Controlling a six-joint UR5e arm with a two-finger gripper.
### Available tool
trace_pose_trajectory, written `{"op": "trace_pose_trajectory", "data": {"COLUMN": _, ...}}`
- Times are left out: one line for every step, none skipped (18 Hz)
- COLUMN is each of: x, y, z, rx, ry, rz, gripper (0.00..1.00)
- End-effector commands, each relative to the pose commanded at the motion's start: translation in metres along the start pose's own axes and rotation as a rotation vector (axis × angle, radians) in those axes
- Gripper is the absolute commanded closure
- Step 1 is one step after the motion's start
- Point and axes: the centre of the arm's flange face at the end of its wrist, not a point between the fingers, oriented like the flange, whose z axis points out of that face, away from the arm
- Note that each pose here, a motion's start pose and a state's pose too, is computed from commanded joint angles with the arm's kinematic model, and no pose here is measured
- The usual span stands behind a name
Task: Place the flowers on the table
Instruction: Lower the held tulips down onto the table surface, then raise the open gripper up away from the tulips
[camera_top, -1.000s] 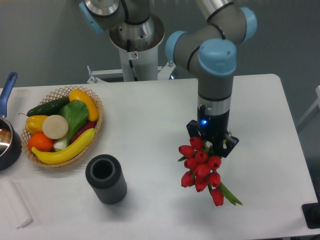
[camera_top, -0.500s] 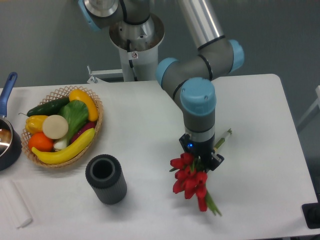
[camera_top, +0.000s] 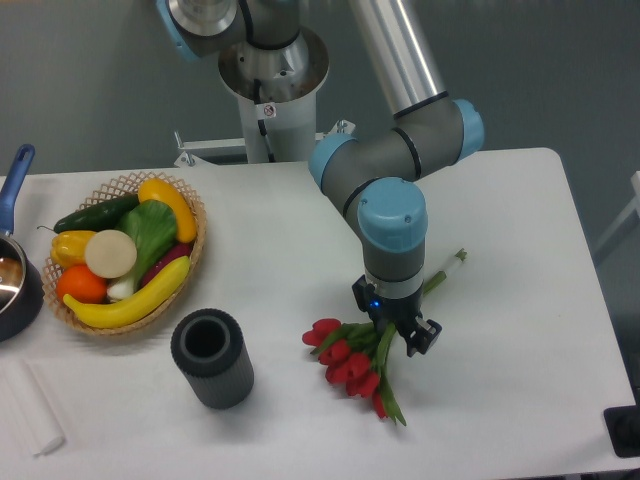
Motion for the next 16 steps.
{"op": "trace_pose_trajectory", "data": {"x": 0.000, "y": -0.001, "z": -0.011, "rx": 0.010, "ry": -0.011, "rz": -0.014, "gripper": 0.00}}
{"op": "trace_pose_trajectory", "data": {"x": 0.000, "y": -0.001, "z": -0.018, "rx": 0.018, "ry": -0.021, "rz": -0.048, "gripper": 0.00}}
{"op": "trace_pose_trajectory", "data": {"x": -0.003, "y": -0.001, "z": -0.024, "rx": 0.022, "ry": -0.031, "rz": -0.075, "gripper": 0.00}}
{"op": "trace_pose_trajectory", "data": {"x": -0.009, "y": 0.001, "z": -0.033, "rx": 0.028, "ry": -0.051, "rz": -0.086, "gripper": 0.00}}
{"op": "trace_pose_trajectory", "data": {"x": -0.015, "y": 0.003, "z": -0.045, "rx": 0.036, "ry": -0.071, "rz": -0.092, "gripper": 0.00}}
{"op": "trace_pose_trajectory", "data": {"x": -0.020, "y": 0.007, "z": -0.056, "rx": 0.039, "ry": -0.090, "rz": -0.101, "gripper": 0.00}}
{"op": "trace_pose_trajectory", "data": {"x": -0.020, "y": 0.008, "z": -0.071, "rx": 0.046, "ry": -0.110, "rz": -0.101, "gripper": 0.00}}
{"op": "trace_pose_trajectory", "data": {"x": -0.020, "y": 0.009, "z": -0.084, "rx": 0.050, "ry": -0.127, "rz": -0.095, "gripper": 0.00}}
{"op": "trace_pose_trajectory", "data": {"x": -0.019, "y": 0.014, "z": -0.091, "rx": 0.046, "ry": -0.125, "rz": -0.092, "gripper": 0.00}}
{"op": "trace_pose_trajectory", "data": {"x": -0.022, "y": 0.023, "z": -0.097, "rx": 0.040, "ry": -0.121, "rz": -0.084, "gripper": 0.00}}
{"op": "trace_pose_trajectory", "data": {"x": -0.023, "y": 0.028, "z": -0.106, "rx": 0.034, "ry": -0.118, "rz": -0.050, "gripper": 0.00}}
{"op": "trace_pose_trajectory", "data": {"x": -0.024, "y": 0.035, "z": -0.114, "rx": 0.023, "ry": -0.110, "rz": -0.002, "gripper": 0.00}}
{"op": "trace_pose_trajectory", "data": {"x": -0.026, "y": 0.046, "z": -0.118, "rx": 0.007, "ry": -0.088, "rz": 0.043, "gripper": 0.00}}
{"op": "trace_pose_trajectory", "data": {"x": -0.031, "y": 0.062, "z": -0.127, "rx": -0.007, "ry": -0.069, "rz": 0.073, "gripper": 0.00}}
{"op": "trace_pose_trajectory", "data": {"x": -0.035, "y": 0.073, "z": -0.137, "rx": -0.016, "ry": -0.047, "rz": 0.103, "gripper": 0.00}}
{"op": "trace_pose_trajectory", "data": {"x": -0.038, "y": 0.080, "z": -0.143, "rx": -0.025, "ry": -0.024, "rz": 0.134, "gripper": 0.00}}
